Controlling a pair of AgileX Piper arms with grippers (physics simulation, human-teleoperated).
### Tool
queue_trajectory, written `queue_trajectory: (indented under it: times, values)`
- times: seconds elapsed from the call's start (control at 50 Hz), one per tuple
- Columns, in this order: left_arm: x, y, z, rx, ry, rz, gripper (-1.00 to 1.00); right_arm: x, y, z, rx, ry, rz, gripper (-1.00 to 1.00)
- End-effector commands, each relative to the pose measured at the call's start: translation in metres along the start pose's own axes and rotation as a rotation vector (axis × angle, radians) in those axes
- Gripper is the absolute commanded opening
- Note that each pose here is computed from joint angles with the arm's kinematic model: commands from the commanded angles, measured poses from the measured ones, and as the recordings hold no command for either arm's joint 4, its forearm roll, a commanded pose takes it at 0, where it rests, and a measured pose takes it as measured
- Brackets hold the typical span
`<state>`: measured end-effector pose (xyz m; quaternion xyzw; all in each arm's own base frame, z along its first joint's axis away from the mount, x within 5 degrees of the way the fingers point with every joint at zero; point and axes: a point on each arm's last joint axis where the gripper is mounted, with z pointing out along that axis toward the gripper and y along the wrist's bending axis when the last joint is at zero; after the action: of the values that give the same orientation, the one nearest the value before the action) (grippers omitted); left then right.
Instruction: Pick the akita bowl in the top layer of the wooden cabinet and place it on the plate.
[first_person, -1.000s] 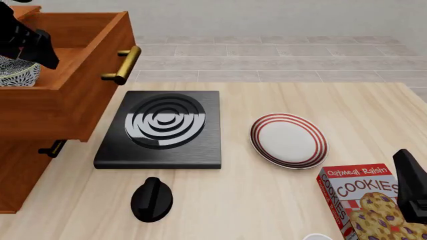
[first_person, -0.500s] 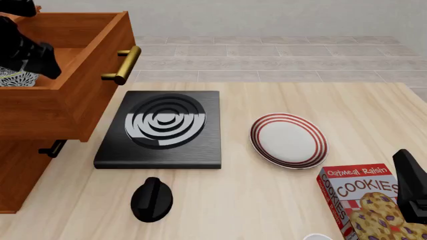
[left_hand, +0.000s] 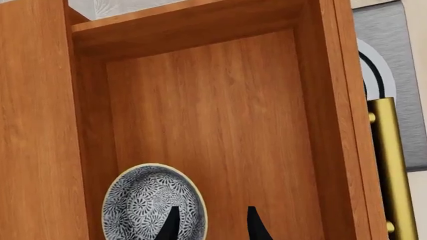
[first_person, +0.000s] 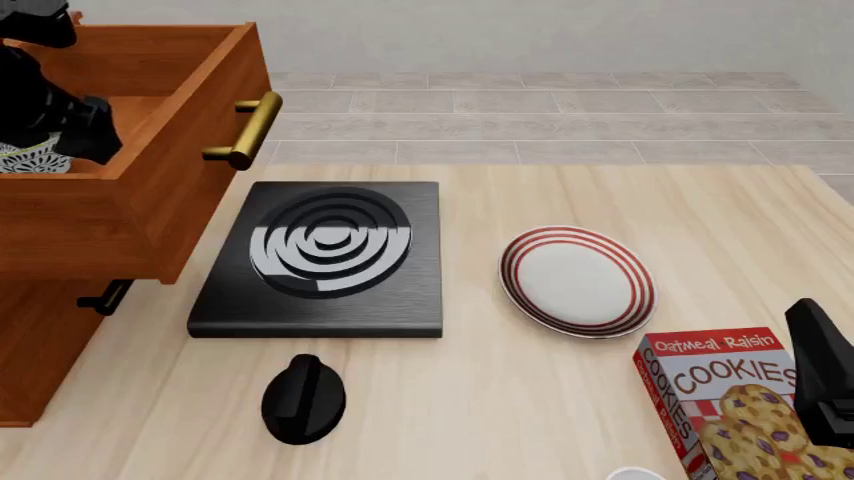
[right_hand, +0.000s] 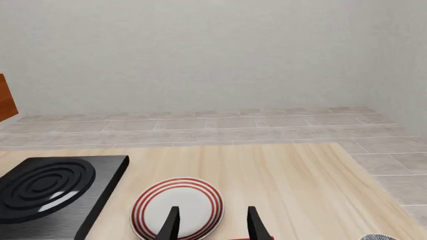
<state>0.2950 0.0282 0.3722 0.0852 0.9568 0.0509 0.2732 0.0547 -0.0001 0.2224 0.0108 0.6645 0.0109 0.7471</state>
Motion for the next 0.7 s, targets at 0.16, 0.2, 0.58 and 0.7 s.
queue_trajectory:
  times: [0.16, 0.2, 0.58, 0.7]
  values:
    - [0.004, -0.003, 0.005, 0.000, -0.014, 0.005, 1.00, 0.000, 0.000, 0.000, 0.000, 0.000, 0.000, 1.00]
    - [0.004, -0.005, 0.006, 0.002, -0.015, 0.004, 1.00, 0.000, 0.000, 0.000, -0.001, 0.000, 0.000, 1.00]
    - [0.000, -0.021, -0.001, 0.023, -0.061, 0.074, -1.00, 0.000, 0.000, 0.000, 0.000, 0.000, 0.000, 1.00]
    - [-0.001, -0.024, -0.005, 0.027, -0.074, 0.082, -1.00, 0.000, 0.000, 0.000, 0.000, 0.000, 0.000, 1.00]
